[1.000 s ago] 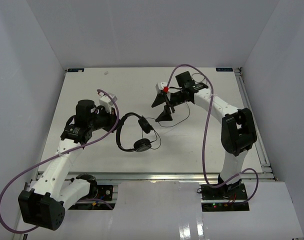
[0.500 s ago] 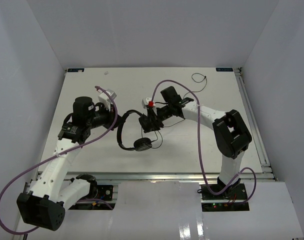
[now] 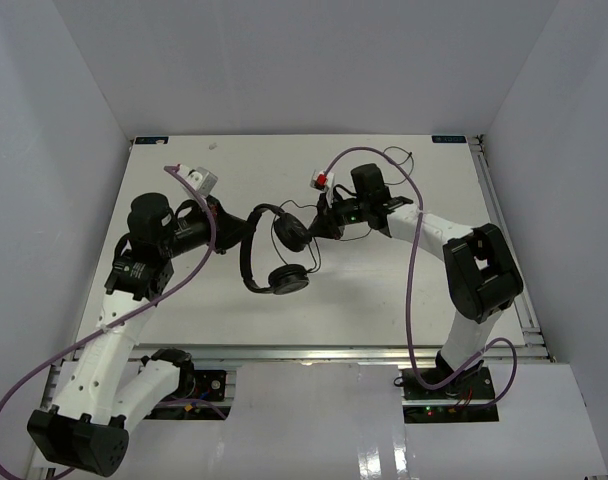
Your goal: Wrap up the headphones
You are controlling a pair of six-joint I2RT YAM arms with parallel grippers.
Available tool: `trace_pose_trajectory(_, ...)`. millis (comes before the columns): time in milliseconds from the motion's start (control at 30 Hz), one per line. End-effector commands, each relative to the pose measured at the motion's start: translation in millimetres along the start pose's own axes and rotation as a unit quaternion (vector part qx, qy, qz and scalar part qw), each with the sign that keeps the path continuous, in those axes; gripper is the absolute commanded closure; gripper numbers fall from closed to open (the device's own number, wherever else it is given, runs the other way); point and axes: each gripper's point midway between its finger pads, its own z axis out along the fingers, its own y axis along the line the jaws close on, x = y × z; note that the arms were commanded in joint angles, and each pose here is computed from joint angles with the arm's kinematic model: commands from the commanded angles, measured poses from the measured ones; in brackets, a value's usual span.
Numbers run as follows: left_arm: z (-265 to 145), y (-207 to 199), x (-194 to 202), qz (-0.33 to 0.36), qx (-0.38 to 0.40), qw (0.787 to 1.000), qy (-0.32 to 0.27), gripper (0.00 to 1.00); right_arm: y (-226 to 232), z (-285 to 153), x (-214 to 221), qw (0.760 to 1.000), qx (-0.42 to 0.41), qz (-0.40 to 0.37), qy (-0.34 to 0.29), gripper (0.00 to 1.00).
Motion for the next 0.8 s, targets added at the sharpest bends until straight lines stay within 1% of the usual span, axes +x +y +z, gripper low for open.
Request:
trace_pose_trajectory(0,-7,-33,-31,0.005,0.062,0.996,-0.056,1.00,3,-5,7,0.999,0.023,0.029,0.002,0.92)
trace_pose_trajectory(133,-10,-36,-42,0.010,0.062,0.995,-0.071,1.00,5,-9,19,0.999,0.036,0.037,0.013,0.92)
trace_pose_trajectory(300,-18,-45,-60,0.024,0.060,0.994,-0.091,1.00,-7,-13,33,0.996,0.067,0.048,0.033,0.92)
trace_pose_trajectory(467,-20,-46,-70,0.023,0.054,0.993,-0.102,1.00,-10,-15,39,0.995,0.070,0.057,0.037,0.92)
trace_pose_trajectory(533,-20,-46,-71,0.018,0.053,0.993,-0.106,1.00,-7,-16,46,0.994,0.070,0.066,0.048,0.92)
trace_pose_trajectory(767,-19,-51,-81,0.012,0.070,0.988,-0.134,1.00,-4,-19,57,0.993,0.063,0.074,0.061,0.92)
